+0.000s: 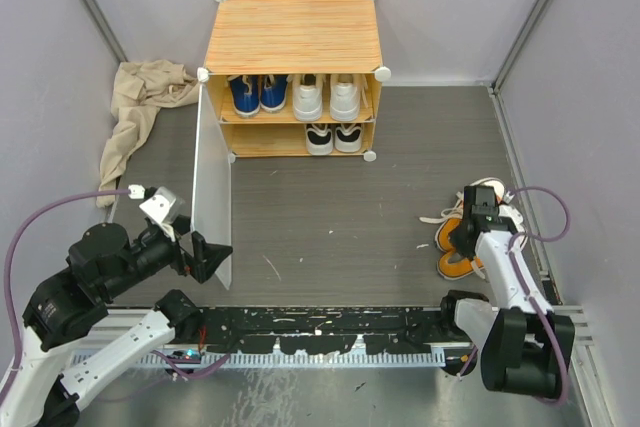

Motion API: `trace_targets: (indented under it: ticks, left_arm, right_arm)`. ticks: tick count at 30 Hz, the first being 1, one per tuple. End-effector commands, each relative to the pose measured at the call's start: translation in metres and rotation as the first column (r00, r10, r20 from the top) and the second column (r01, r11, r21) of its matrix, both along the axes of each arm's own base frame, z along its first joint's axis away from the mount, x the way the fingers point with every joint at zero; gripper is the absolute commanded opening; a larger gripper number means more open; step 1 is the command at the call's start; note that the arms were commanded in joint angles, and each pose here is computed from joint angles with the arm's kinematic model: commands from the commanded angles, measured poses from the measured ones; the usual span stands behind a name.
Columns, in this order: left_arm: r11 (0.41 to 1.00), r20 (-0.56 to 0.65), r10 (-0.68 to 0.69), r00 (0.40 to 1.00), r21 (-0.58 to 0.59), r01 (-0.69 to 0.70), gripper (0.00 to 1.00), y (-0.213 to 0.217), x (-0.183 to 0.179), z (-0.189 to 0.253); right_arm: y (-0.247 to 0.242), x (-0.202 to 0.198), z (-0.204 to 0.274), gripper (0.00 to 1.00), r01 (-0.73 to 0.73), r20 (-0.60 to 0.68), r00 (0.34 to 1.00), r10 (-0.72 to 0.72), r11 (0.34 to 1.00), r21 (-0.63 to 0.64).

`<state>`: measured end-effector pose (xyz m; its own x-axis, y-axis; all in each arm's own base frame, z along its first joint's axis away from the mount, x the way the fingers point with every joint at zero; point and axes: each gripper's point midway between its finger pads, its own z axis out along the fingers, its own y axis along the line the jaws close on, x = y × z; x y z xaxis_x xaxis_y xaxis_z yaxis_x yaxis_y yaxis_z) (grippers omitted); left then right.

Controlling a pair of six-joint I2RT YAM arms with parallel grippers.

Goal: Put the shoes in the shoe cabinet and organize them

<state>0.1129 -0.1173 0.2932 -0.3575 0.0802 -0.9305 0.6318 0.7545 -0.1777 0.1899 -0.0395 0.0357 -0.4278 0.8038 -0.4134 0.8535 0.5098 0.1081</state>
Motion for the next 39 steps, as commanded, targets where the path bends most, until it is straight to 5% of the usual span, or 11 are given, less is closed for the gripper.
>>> trace_targets:
  ticks: [1,12,23,29,35,39]
  left_arm:
    - [0.999,0.033,0.017,0.999,-0.049,-0.015,0.98,0.003,-0.001,0.019]
    - [0.998,0.05,0.028,0.998,-0.058,-0.026,0.98,0.002,0.003,0.026]
    - [0.994,0.042,0.088,0.995,-0.062,-0.085,0.98,0.013,0.003,0.025]
    - [0.993,0.03,0.098,0.995,-0.063,-0.096,0.98,0.016,0.002,0.021]
    - [0.993,0.024,0.098,0.995,-0.07,-0.096,0.98,0.018,-0.002,0.02]
    - [0.992,0.023,0.109,0.994,-0.068,-0.107,0.98,0.022,-0.004,0.018]
  right_arm:
    - [0.039,0.029,0.004,0.01,-0.193,0.231,0.96,0.161,0.973,0.125]
    - [0.155,0.032,0.066,0.01,-0.556,0.405,0.772,0.49,0.829,0.056]
    - [0.355,0.038,0.101,0.01,-0.885,0.385,0.312,0.869,0.413,-0.215]
    - [0.412,0.084,0.085,0.02,-0.887,0.309,0.227,0.923,0.327,-0.326]
    - [0.442,0.093,0.064,0.58,-0.919,0.268,0.214,0.939,0.287,-0.269]
    - [0.443,0.083,0.086,0.73,-0.933,0.314,0.168,0.934,0.253,-0.254]
